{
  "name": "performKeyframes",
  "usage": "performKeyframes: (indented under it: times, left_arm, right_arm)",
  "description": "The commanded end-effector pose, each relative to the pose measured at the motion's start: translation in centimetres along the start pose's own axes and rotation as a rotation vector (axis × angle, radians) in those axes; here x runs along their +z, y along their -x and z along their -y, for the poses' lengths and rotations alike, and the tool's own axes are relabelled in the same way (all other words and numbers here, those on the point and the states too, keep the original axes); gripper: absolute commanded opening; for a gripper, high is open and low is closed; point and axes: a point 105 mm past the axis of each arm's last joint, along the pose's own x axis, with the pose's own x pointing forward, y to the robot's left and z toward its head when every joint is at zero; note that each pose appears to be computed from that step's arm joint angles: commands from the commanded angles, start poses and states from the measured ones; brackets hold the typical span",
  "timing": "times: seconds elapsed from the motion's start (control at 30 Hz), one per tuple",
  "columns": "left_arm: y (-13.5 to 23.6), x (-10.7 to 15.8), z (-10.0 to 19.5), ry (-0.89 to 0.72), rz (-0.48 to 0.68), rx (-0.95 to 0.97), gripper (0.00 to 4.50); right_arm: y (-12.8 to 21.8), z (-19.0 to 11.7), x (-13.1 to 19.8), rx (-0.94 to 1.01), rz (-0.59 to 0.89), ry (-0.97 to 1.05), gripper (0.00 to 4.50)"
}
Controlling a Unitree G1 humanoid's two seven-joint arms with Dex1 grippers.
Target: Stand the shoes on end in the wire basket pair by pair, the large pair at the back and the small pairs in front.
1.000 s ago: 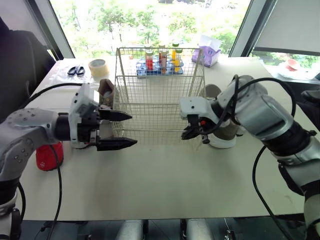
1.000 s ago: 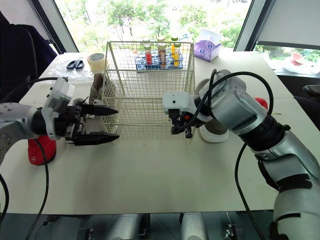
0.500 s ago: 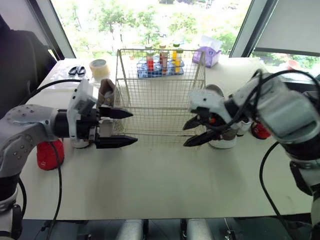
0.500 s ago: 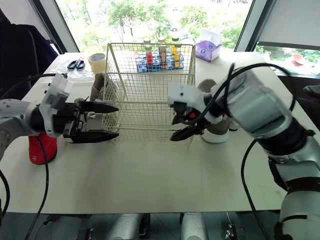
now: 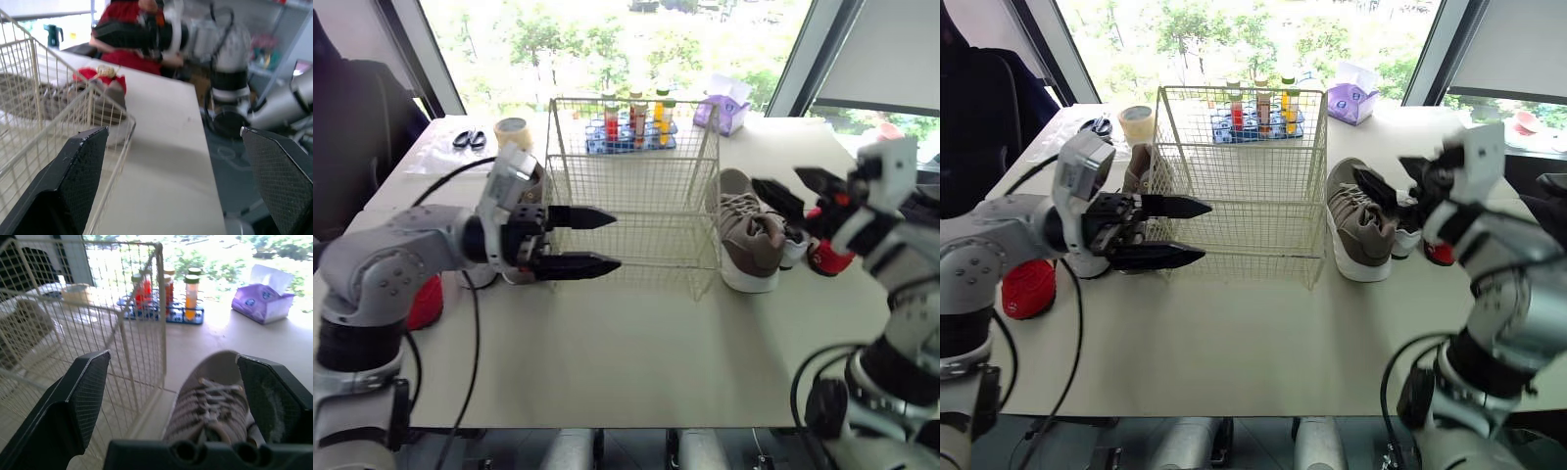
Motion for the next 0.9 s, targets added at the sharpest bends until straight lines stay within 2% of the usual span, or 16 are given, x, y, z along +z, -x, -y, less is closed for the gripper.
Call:
performKeyframes:
  times: [0.03,0.1,0.2,0.47,0.67,0.77,0.9]
  left_arm:
    - [-0.7,-0.5,0.5,-0.037,-0.024,0.03,4.5]
    - [-0.6,-0.7,0.5,-0.044,-0.043,0.039,4.5]
    - [-0.6,-0.9,0.4,-0.048,-0.056,0.05,4.5]
    - [-0.4,-1.6,0.5,-0.05,-0.085,0.065,4.5]
    - [0.0,-1.6,0.2,-0.061,-0.097,0.092,4.5]
    - [0.2,-1.7,0.1,-0.067,-0.11,0.101,4.5]
    - [0.5,-1.6,0.2,-0.07,-0.115,0.112,4.5]
  right_arm:
    - [1.3,-0.2,-0.2,-0.131,0.097,0.005,4.43]
    - [1.4,-1.3,-2.0,-0.112,0.062,-0.045,4.43]
    - [1.3,-0.9,-3.7,-0.163,0.04,-0.093,4.43]
    - [-1.6,-0.6,-5.8,-0.159,0.011,-0.163,4.43]
    - [-3.4,0.7,-8.0,-0.175,-0.056,-0.107,4.43]
    - [-3.8,0.0,-8.7,-0.143,-0.068,-0.092,3.75]
    - [-3.8,-1.3,-9.9,-0.115,-0.103,-0.07,2.17]
